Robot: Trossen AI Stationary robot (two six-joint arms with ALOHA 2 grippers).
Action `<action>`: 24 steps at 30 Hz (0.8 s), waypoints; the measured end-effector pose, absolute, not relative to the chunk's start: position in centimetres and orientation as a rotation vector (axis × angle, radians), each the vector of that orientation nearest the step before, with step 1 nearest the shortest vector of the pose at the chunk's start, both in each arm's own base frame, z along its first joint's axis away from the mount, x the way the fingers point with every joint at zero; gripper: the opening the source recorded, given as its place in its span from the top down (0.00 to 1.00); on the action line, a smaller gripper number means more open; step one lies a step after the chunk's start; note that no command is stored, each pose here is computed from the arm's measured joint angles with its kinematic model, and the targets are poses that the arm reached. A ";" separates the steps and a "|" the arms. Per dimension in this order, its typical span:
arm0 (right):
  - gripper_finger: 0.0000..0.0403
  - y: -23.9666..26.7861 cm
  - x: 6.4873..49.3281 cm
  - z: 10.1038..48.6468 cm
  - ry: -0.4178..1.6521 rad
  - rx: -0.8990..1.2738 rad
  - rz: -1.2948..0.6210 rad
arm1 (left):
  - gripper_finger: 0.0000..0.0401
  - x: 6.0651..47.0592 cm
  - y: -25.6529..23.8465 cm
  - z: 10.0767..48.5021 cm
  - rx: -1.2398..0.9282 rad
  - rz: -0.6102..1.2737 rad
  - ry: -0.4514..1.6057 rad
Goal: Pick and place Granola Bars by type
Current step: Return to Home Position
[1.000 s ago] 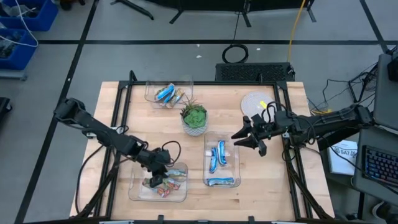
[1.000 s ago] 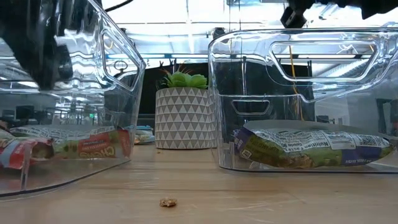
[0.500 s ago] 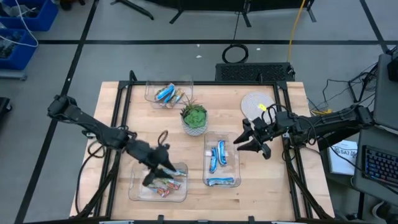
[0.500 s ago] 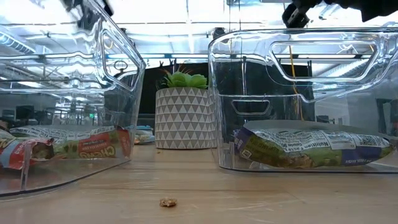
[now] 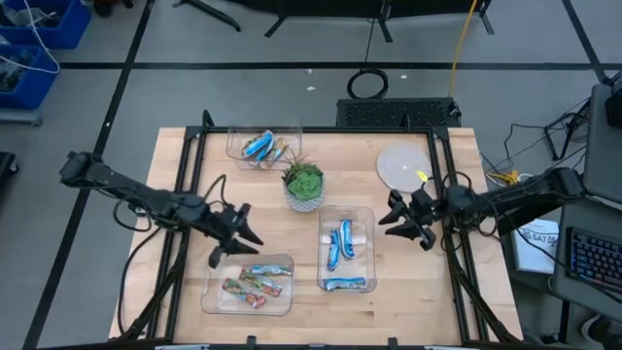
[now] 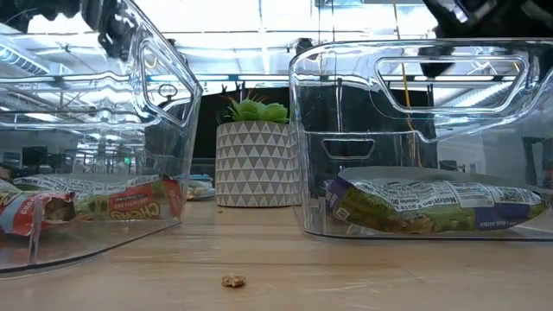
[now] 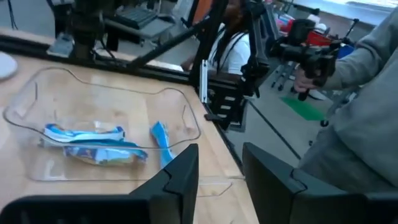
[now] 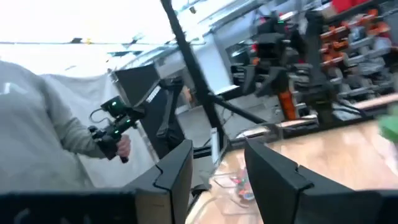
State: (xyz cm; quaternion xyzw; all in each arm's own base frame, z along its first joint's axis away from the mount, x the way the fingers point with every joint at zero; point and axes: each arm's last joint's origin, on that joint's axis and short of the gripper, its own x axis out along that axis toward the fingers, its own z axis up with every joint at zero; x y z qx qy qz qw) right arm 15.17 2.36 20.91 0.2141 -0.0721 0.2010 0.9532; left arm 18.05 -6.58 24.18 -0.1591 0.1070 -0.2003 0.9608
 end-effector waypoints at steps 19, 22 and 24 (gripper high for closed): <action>0.66 2.6 14.0 18.6 -0.129 0.434 0.416 | 0.68 13.8 -4.9 21.4 -0.270 -0.357 0.110; 0.66 2.6 14.0 18.6 -0.123 0.430 0.441 | 0.68 13.2 -4.7 20.6 -0.283 -0.358 0.071; 0.66 2.6 14.0 18.6 -0.123 0.429 0.443 | 0.68 12.8 -4.5 20.1 -0.291 -0.363 0.030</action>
